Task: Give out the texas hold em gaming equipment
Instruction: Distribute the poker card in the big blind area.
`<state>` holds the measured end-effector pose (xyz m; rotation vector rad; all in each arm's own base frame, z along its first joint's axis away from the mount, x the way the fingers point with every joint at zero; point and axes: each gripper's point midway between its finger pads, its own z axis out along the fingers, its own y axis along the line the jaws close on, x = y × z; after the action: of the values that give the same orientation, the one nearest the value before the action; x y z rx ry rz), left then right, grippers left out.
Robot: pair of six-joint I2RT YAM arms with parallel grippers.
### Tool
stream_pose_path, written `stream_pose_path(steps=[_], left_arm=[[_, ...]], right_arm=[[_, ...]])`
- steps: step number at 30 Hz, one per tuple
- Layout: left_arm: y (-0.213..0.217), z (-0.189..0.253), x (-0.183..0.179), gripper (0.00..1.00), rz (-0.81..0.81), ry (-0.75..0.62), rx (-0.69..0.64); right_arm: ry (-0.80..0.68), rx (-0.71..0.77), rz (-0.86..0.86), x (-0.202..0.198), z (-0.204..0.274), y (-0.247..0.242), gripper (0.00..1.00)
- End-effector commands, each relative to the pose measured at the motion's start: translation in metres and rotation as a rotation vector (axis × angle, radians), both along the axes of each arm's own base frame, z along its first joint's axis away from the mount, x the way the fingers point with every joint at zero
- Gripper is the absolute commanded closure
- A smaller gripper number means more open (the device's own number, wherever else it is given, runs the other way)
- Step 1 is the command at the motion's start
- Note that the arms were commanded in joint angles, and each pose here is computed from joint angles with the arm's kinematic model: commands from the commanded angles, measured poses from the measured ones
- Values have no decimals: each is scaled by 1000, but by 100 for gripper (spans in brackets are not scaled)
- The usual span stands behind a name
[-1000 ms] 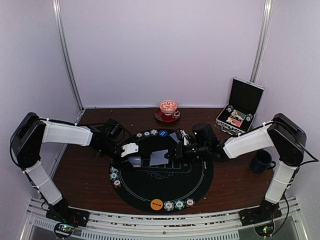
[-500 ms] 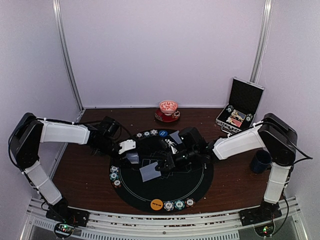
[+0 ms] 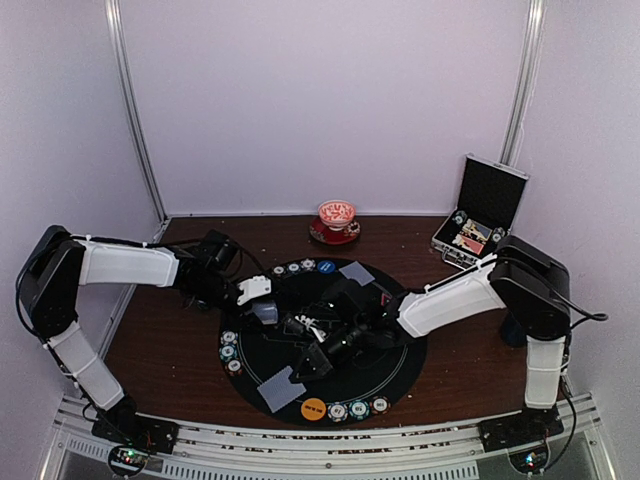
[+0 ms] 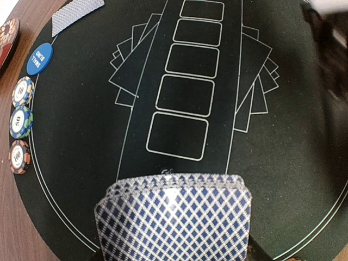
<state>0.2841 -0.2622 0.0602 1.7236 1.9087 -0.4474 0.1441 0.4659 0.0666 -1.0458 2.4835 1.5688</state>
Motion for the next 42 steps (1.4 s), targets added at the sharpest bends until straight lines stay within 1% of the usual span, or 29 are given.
stream_pose_path(steps=[1, 9, 13, 15, 18, 20, 29, 33, 38, 42], left_arm=[[-4, 21, 11, 51, 11, -45, -44], [-4, 21, 10, 51, 9, -43, -45], [-4, 20, 10, 51, 10, -40, -45], [-4, 19, 10, 51, 11, -38, -43], [-4, 20, 11, 51, 10, -39, -45], [-5, 20, 11, 51, 9, -39, -46], [-5, 20, 10, 51, 7, -37, -47], [-5, 21, 9, 51, 5, -36, -50], [-6, 23, 7, 51, -3, -38, -57], [-6, 23, 6, 51, -10, -34, -58]], right_arm=[[-10, -16, 72, -12, -7, 4, 100], [-6, -56, 64, -9, -22, 10, 100], [-32, -74, 48, -4, -23, 11, 100], [-43, -88, 44, -2, -23, 10, 94], [-71, -98, 36, 1, -20, 9, 74], [-86, -108, 29, 3, -19, 8, 66], [-183, -140, -31, 19, 0, -2, 57], [-233, -135, -91, 34, 18, -11, 50], [-275, -78, -227, 63, 49, -25, 42], [-285, 0, -357, 88, 67, -30, 36]])
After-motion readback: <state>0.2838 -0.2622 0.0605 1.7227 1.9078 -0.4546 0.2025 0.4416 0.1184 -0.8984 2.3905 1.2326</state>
